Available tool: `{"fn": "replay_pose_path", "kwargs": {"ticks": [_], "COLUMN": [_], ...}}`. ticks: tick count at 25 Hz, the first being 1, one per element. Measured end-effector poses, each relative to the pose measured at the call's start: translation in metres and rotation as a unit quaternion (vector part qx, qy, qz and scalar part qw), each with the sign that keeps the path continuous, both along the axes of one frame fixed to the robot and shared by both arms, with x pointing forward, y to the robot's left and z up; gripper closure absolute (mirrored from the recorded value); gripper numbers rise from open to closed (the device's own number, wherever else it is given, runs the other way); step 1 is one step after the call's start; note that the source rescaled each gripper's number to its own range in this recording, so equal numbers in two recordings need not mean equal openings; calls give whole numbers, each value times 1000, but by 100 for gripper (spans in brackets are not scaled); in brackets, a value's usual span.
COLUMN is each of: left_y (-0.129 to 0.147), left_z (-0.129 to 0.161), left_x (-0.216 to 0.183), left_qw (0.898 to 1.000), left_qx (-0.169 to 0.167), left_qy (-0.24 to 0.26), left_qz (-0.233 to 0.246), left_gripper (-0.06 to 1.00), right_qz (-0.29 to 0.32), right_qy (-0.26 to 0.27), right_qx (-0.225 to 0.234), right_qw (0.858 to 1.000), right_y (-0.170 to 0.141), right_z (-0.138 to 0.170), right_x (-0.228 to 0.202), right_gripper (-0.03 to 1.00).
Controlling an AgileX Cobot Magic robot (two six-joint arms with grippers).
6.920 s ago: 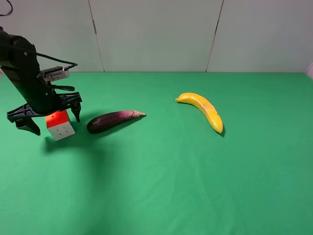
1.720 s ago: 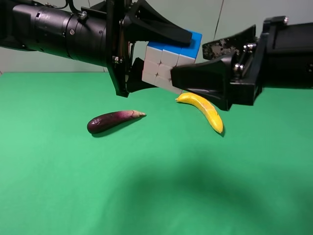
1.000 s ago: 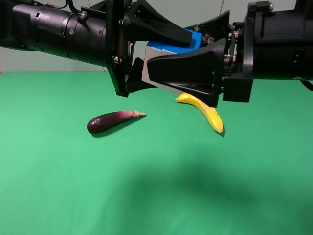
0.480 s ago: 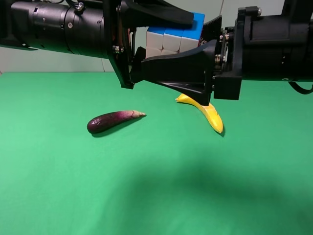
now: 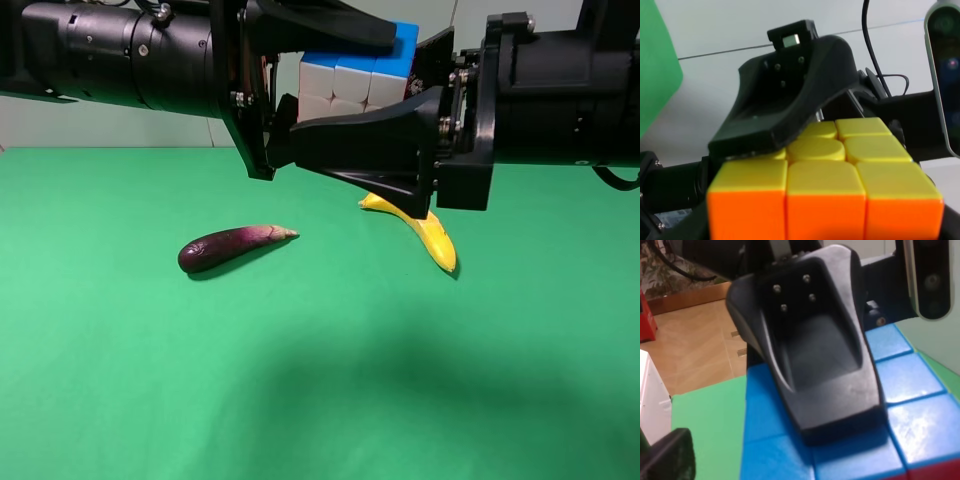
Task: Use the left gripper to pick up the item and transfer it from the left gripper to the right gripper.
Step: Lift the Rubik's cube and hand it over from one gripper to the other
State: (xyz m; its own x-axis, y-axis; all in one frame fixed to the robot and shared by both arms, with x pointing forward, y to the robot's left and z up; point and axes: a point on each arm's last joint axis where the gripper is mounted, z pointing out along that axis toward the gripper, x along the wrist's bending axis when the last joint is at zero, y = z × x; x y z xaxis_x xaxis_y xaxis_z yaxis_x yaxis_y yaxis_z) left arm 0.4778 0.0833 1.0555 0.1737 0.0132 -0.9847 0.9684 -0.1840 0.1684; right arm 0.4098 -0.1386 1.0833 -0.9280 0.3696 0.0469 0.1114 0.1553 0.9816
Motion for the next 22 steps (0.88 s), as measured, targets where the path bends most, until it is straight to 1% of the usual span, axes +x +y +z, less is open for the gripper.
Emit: {"fn": "replay_pose_path", "kwargs": {"ticks": [1,2,3,4,19,20,21,22], "left_y": [0,0,-1,-1,-1,-1,-1,-1], "left_z": [0,0,0,0,0,0,0,0], "left_x": [0,0,-1,-1,-1,-1,-1,0], "left_qw": [1000,1000,1000,1000,1000,1000,1000,1000], "left_qx": [0,0,1,2,2,2,-1,-2], "left_qy": [0,0,0,1,1,1,1,2], "left_qz": [0,0,-3,-3,-3,-3,0,0], "left_gripper": [94,94,94,94,94,89,77,60], "right_qz": [-2,-5,-9,-12,-12,-12,-7,0], "right_qy": [0,0,1,-2,-6,-6,-6,-6], "right_qx": [-1,-2,-3,-5,-8,-8,-5,-3], "right_qw": [1000,1000,1000,1000,1000,1000,1000,1000], "right_y": [0,0,-1,-1,-1,-1,-1,0], "right_z": [0,0,-1,-1,-1,-1,-1,0], "right_x": [1,1,2,2,3,3,2,1], "right_gripper": [27,47,70,85,84,84,93,97]}}
